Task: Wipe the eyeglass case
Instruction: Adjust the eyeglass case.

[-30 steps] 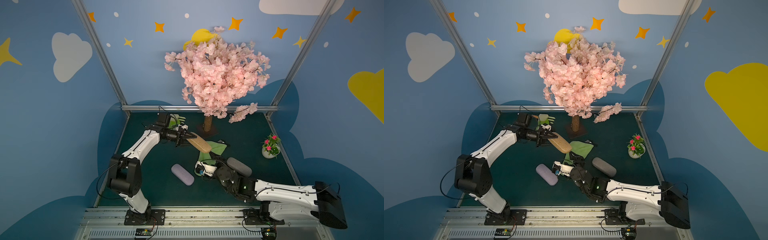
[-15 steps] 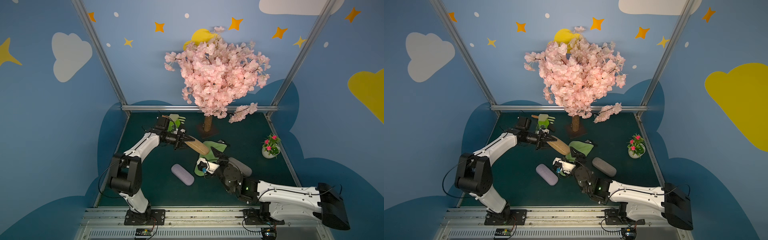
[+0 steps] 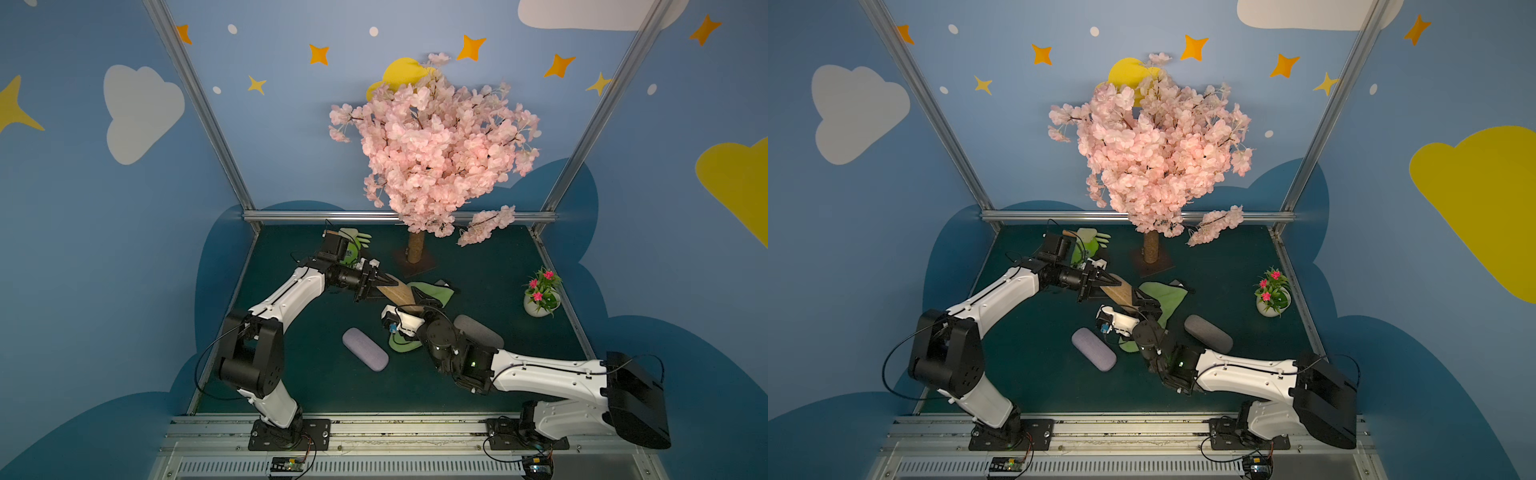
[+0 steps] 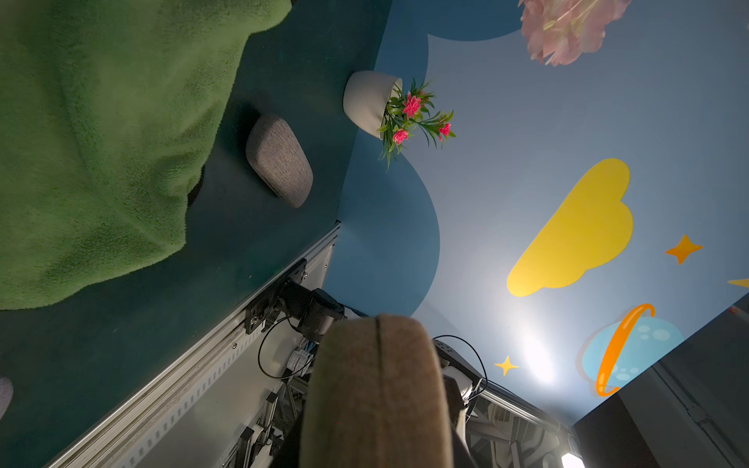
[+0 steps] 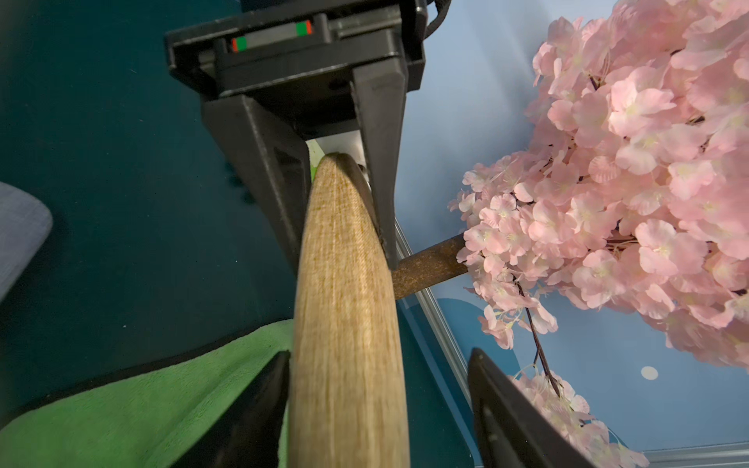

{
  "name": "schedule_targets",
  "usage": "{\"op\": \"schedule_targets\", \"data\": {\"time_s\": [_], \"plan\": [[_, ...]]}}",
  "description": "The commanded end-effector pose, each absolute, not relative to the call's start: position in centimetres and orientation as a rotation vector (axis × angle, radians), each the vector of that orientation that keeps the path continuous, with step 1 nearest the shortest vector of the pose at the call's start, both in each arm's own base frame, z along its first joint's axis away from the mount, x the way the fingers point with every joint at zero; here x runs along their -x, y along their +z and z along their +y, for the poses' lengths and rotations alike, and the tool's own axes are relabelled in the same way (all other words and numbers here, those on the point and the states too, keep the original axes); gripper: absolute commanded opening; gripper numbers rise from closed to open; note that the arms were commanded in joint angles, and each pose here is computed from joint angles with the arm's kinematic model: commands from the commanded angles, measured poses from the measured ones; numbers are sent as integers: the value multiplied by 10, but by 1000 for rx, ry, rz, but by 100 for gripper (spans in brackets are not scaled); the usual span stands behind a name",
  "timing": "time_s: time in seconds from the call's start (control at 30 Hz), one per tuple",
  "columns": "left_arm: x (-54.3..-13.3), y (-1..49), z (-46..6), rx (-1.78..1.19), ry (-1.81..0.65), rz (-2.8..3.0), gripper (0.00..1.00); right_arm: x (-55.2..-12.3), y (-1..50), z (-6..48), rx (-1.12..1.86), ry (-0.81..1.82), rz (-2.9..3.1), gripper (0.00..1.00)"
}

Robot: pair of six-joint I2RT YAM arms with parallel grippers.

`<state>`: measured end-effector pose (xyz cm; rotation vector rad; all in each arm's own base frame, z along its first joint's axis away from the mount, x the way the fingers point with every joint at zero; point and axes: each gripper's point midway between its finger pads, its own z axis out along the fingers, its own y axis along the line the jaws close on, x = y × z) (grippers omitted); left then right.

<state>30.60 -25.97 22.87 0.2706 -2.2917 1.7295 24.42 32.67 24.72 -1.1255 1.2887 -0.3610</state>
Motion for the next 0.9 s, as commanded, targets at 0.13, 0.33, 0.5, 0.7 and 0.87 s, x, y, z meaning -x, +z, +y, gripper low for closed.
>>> {"op": "schedule_targets", "data": {"time_s": [0.13,0.33,0.5,0.7,0.87], "plan": [[-300,250,-263,-194,1769,-2307,3,-261,258,326,1085,-411,1300,54],[-300,252,-263,-189,1767,-2317,3,-273,246,321,1071,-381,1403,40],[-300,252,-264,-186,1764,-2317,3,-275,245,324,1062,-378,1407,21],[-299,260,-264,-149,1798,-2319,32,-267,251,323,1069,-296,1436,0],[-304,284,-252,-82,1936,-2355,75,-259,247,313,1070,-233,1501,0]]}}
